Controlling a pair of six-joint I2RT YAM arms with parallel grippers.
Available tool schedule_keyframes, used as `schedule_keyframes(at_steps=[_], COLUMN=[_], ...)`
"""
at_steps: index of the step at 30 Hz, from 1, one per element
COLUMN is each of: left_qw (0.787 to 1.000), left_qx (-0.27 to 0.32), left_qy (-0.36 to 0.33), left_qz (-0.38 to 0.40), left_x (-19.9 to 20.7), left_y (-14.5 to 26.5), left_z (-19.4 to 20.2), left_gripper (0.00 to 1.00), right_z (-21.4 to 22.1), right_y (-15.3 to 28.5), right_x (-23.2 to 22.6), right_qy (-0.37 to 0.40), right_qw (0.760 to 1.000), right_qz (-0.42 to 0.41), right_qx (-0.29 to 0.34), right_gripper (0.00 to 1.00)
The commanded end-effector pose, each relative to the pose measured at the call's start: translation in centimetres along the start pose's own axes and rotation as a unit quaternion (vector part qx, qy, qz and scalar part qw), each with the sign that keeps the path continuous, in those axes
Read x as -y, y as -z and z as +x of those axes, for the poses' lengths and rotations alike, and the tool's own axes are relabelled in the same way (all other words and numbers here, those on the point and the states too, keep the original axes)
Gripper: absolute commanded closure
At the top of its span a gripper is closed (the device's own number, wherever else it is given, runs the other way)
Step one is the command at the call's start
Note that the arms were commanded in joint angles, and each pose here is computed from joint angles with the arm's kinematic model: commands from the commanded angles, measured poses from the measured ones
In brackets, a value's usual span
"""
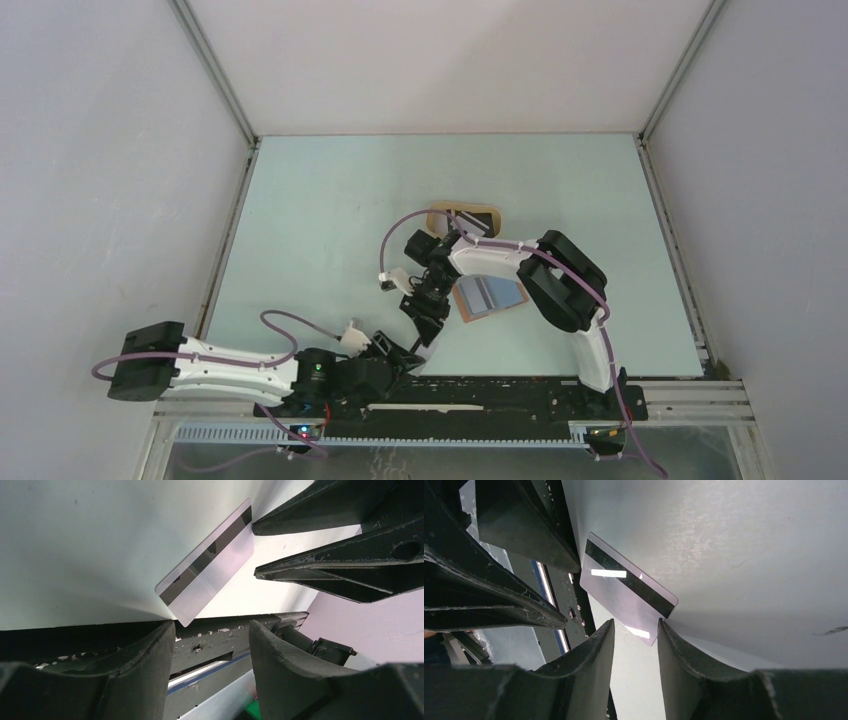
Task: Put the credit cards into the card holder
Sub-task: Move the credit card to the center of the board.
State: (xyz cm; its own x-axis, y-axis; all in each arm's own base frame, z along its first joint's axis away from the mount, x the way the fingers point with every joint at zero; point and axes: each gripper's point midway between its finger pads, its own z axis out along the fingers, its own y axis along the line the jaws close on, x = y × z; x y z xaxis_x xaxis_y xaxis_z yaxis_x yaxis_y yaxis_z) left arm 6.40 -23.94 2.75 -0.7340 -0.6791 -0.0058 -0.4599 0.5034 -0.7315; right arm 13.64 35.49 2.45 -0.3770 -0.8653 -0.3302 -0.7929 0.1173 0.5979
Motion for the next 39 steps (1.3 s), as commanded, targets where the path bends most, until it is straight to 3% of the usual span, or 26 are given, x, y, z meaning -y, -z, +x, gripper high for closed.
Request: schedule_keyframes(at_steps=[1, 19, 27, 39], left_qw=[0.973, 0.959, 0.962, 0.957], left_qx=[-0.019, -0.035, 0.012, 0.038], left_qy=[0.231, 0.281, 0.272, 0.284], left_qz=[0.002, -0.013, 0.010, 0.040], left_x=[2.5, 2.0, 2.8, 3.4], left_y=[0.2, 0.7, 1.9, 1.6], left_z=[0.8, 1.6, -1.0, -2.2], left_gripper=[0.39, 0.38, 0.37, 0.34], right_z=[-0.2, -0.2, -0.4, -0.3], right_y=[-0.5, 0.0, 0.1, 0.0], right_x=[-0.7, -0.1, -0.1, -0.1], right_qy=[-0.004, -0.026, -0.027, -0.038], right_qw=[1.000, 0.999, 0.999, 0.999], right_qz=[-0.018, -0.025, -0.023, -0.030], right_qx=[0.003, 0.013, 0.017, 0.017], right_gripper=[0.55, 0.55, 0.56, 0.55])
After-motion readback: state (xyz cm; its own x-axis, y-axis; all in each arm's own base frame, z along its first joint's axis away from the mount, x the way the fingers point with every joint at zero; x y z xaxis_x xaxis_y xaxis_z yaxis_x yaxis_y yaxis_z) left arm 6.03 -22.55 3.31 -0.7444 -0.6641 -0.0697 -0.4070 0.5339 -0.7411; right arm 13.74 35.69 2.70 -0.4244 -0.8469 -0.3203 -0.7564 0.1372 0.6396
